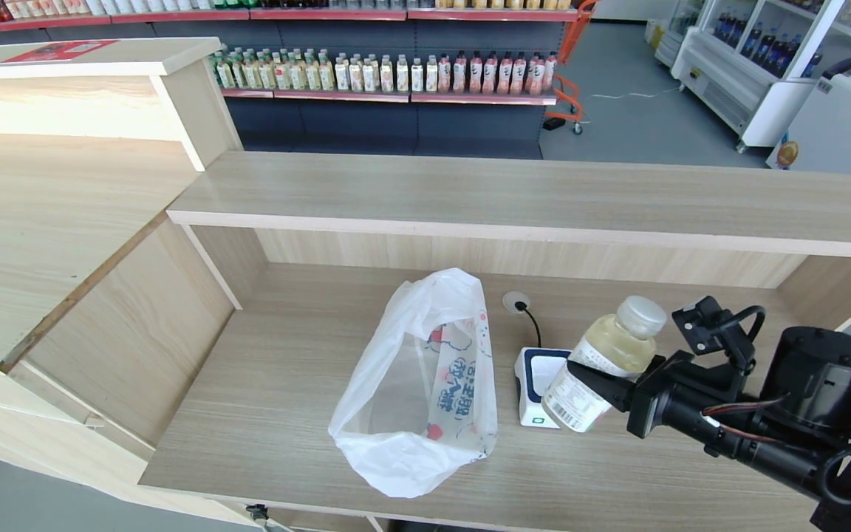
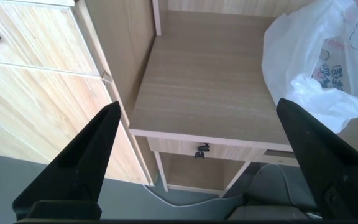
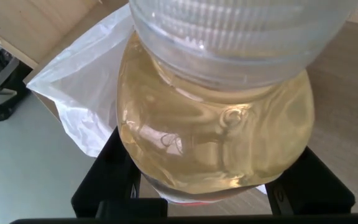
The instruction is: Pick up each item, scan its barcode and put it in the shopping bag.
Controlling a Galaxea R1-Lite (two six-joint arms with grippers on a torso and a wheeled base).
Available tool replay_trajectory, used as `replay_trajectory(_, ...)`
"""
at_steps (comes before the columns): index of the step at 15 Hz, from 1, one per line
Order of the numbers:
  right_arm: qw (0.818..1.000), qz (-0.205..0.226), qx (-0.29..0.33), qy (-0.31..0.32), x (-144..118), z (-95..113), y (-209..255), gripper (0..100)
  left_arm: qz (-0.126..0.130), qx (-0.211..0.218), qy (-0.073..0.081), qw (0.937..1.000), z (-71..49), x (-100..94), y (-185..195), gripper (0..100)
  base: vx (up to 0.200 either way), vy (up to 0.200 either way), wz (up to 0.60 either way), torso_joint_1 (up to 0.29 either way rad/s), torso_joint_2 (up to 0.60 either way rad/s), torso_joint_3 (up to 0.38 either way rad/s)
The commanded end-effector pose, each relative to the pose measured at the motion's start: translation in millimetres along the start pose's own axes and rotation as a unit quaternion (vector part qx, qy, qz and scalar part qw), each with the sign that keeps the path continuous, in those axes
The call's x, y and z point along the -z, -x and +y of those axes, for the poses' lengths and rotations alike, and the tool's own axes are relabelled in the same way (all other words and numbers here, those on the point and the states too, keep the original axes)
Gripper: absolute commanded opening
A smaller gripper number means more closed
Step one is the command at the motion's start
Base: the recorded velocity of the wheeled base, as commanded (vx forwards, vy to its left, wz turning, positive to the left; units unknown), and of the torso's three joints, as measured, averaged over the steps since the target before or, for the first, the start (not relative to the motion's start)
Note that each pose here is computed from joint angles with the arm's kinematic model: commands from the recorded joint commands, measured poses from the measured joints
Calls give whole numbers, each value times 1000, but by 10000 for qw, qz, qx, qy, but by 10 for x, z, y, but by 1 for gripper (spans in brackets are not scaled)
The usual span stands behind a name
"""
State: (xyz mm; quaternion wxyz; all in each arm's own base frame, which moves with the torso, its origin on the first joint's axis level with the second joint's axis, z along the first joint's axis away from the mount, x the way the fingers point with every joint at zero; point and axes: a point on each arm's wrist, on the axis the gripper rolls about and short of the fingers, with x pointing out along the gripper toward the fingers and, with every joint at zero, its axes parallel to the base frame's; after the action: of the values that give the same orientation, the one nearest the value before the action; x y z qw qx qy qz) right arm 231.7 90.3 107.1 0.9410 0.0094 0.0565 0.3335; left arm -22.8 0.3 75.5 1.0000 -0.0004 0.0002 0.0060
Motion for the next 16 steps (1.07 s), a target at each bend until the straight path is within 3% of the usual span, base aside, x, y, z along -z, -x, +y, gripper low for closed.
replay_trajectory(1,9998,65,-38,-165,37,-4,-50,0,-2,6,3,10000,0,0,0,100,-200,0,0,2,2,-2)
replay_trajectory(5,9989,165,-161,-409,89,43,-127,0,-2,-2,3,10000,0,0,0,100,-200,0,0,6,6,4)
replay_trajectory(14,9987,197,-95,-462,144,62,-271,0,-2,6,11,10000,0,0,0,100,0,0,0,0,0,0)
replay_trajectory(16,9987,141,-114,-480,131,52,-337,0,-2,6,19,10000,0,0,0,100,0,200,0,5,0,5)
